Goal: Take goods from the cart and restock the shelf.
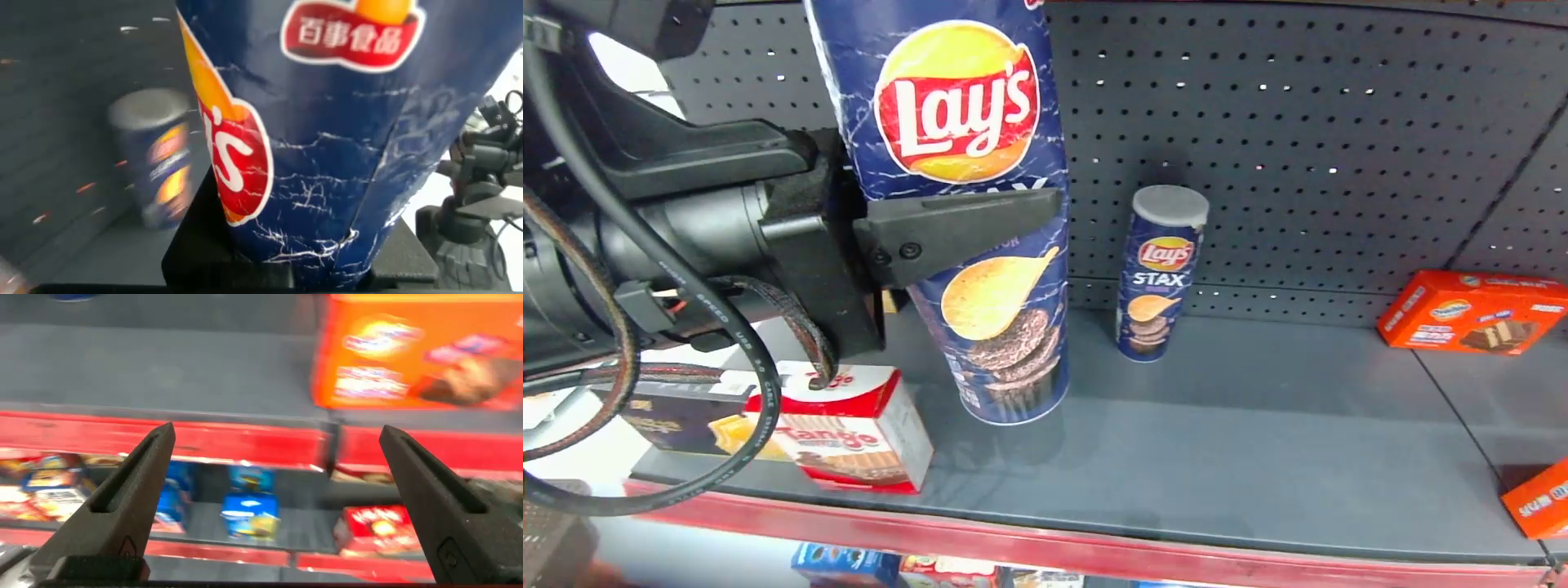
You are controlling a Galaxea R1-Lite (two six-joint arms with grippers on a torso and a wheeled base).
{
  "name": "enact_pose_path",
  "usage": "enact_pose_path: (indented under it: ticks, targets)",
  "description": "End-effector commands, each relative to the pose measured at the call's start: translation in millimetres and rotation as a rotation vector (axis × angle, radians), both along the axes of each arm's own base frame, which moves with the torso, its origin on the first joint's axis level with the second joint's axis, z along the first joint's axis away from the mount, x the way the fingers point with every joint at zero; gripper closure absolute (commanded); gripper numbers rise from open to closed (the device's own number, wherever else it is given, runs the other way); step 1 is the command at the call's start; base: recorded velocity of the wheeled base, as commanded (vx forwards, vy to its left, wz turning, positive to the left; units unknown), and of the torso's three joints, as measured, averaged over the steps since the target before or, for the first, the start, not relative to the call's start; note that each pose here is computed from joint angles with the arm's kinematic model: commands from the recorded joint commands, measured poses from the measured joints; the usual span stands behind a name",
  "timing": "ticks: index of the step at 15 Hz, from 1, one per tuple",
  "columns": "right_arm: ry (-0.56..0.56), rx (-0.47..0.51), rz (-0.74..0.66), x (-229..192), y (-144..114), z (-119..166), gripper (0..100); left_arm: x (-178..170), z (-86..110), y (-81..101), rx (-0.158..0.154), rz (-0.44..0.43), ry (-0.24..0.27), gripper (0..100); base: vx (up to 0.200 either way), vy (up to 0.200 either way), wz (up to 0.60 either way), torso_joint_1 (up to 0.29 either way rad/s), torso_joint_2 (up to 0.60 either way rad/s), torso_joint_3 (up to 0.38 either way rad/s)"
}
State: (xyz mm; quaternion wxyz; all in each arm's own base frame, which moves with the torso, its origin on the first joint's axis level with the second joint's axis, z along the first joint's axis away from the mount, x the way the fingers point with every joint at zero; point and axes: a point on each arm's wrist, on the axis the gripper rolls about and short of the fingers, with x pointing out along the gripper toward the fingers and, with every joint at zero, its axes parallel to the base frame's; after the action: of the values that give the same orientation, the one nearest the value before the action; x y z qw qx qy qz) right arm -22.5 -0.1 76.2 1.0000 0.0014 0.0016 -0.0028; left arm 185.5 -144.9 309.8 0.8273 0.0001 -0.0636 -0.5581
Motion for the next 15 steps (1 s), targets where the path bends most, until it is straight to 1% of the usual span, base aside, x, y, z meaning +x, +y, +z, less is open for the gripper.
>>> enact_pose_path:
  ticks: [1,6,7,13,15]
  targets:
    - [0.003,0.0,-0.001,0.1,0.0,-0.1,0,-0.1,-0.2,0.2,0.0,0.001,0.0,100,0.0,0.0,0.0,0.0,0.0,0.0]
    - [0.003,0.0,-0.001,0.1,0.0,-0.1,0,0.0,-1.5,1.0,0.002,0.004,0.002,100,0.0,0.0,0.0,0.0,0.0,0.0]
    - [0.003,-0.001,-0.001,0.1,0.0,-0.1,0,0.1,-2.1,1.8,0.003,0.007,0.005,100,0.0,0.0,-0.6,-0.002,0.0,-0.002]
    - [0.003,-0.001,0.001,0.1,0.1,-0.1,0,3.7,-0.9,3.7,0.002,0.02,0.002,100,0.0,0.0,0.0,0.0,0.0,0.0]
    - [0.003,-0.003,0.001,0.1,0.1,-0.1,0,11.3,-5.9,3.0,0.014,0.037,0.017,100,0.0,0.0,0.0,0.0,0.0,0.0]
